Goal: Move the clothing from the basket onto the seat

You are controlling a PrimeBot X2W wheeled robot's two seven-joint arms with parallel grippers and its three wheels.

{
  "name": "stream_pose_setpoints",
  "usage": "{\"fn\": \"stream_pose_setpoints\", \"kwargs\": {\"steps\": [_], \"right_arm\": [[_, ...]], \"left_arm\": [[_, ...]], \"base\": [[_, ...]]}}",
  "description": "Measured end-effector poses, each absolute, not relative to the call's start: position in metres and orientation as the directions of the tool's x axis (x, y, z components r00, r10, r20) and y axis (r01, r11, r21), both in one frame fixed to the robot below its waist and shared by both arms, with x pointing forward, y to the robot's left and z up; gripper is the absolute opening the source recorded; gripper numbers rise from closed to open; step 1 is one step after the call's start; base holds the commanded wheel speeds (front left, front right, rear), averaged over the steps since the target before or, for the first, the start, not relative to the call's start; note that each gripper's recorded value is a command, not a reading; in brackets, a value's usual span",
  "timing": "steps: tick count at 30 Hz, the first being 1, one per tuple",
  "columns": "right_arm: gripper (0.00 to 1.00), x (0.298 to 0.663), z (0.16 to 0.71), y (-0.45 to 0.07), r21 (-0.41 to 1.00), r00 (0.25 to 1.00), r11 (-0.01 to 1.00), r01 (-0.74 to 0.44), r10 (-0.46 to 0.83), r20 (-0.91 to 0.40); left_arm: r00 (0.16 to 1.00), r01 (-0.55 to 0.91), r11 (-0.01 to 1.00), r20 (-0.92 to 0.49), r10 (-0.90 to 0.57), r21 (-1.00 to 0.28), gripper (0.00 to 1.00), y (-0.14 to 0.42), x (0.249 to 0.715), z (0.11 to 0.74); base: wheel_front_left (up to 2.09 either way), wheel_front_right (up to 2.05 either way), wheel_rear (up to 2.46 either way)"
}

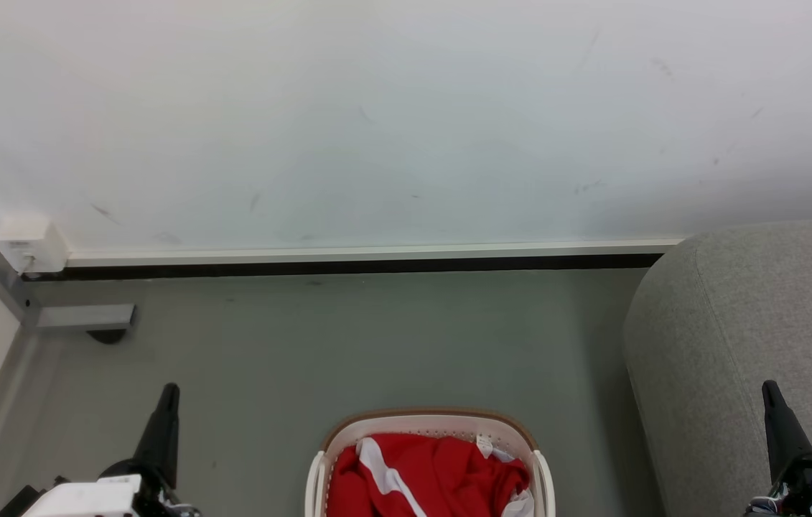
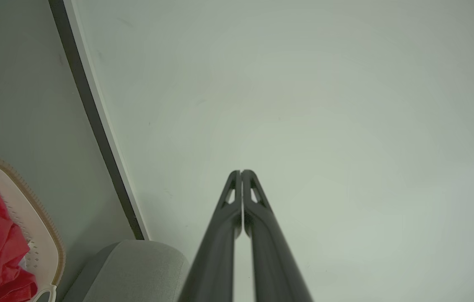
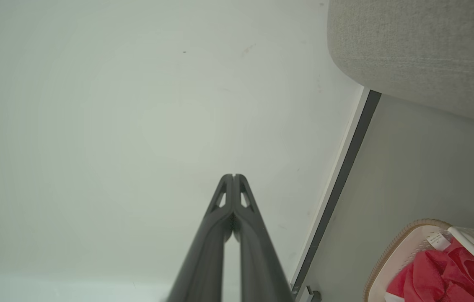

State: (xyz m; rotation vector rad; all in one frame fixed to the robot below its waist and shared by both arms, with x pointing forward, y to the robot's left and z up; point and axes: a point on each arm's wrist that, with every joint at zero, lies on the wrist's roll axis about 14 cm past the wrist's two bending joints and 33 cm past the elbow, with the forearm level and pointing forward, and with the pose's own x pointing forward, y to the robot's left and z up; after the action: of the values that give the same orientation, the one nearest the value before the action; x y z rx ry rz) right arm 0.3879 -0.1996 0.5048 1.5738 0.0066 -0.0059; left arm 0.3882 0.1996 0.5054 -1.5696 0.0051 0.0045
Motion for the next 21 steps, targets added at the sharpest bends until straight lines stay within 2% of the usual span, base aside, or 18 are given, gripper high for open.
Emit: {"fn": "stream_pose_setpoints", "kwargs": {"steps": [21], "right_arm": [[0.0,0.3879,0.5048,-0.1996,1.0,1.0,-0.003,0.008,0.0,-0.008]], "left_arm": [[1.0,-0.006,0.001,-0.006,0.0,-1.0,0.0,0.1996,0.3882,0.5053]], "base": [[0.0,0.0,0.0]]}}
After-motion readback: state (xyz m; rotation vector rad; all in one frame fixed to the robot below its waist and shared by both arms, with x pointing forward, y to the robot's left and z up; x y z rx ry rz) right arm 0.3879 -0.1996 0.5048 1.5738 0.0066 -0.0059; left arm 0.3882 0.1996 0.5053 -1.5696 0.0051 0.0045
